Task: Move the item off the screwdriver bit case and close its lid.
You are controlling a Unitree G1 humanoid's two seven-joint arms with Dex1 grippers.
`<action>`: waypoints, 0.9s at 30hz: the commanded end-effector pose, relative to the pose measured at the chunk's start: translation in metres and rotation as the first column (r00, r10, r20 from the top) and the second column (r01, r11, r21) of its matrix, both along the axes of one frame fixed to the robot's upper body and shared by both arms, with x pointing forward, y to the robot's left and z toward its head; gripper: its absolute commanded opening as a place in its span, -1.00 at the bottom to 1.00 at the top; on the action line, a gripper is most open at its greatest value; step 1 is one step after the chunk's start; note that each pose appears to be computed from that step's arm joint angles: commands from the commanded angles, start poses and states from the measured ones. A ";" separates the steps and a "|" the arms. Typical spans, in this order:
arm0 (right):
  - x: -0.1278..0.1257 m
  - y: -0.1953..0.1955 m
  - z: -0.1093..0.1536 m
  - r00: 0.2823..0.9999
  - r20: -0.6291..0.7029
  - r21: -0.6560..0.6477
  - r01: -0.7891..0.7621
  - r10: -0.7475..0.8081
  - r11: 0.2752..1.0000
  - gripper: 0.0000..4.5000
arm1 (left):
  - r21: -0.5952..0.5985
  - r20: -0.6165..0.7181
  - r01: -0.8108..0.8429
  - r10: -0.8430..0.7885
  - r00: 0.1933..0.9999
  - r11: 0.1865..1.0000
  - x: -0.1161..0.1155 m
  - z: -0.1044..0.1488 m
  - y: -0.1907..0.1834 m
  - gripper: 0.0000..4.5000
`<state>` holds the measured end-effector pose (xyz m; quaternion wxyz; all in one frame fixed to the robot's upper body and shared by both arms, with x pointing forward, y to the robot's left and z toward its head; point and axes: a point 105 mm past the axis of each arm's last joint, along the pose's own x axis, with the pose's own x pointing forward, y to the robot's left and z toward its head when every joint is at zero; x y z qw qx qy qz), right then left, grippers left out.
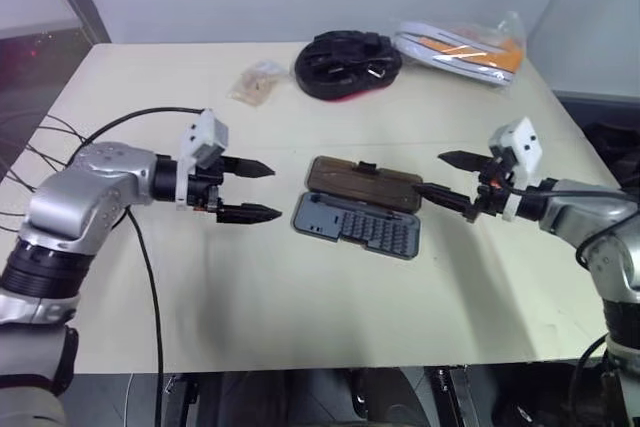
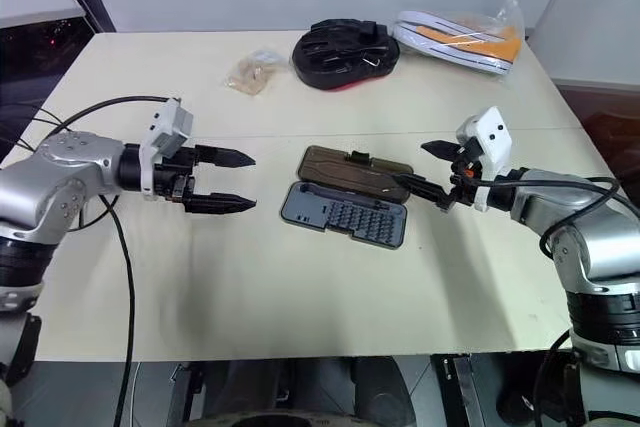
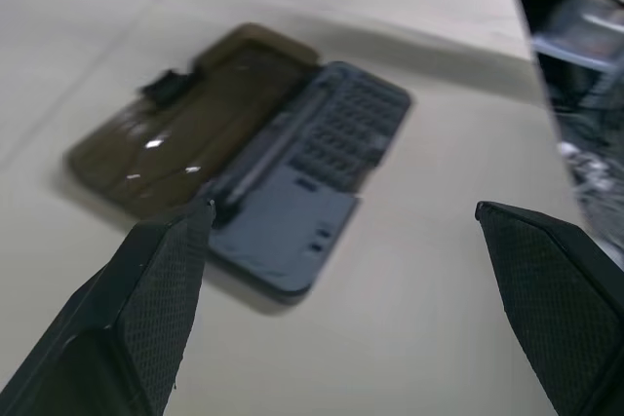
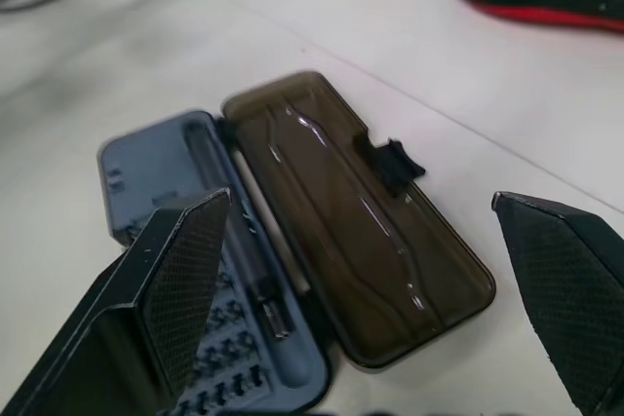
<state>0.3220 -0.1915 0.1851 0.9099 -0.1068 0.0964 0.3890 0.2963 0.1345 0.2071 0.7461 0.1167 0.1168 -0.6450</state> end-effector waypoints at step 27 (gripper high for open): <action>0.038 0.019 0.003 0.973 0.000 -0.225 -0.224 0.230 0.948 1.00 | 0.006 0.109 0.237 -0.236 0.966 0.972 0.008 0.035 -0.032 1.00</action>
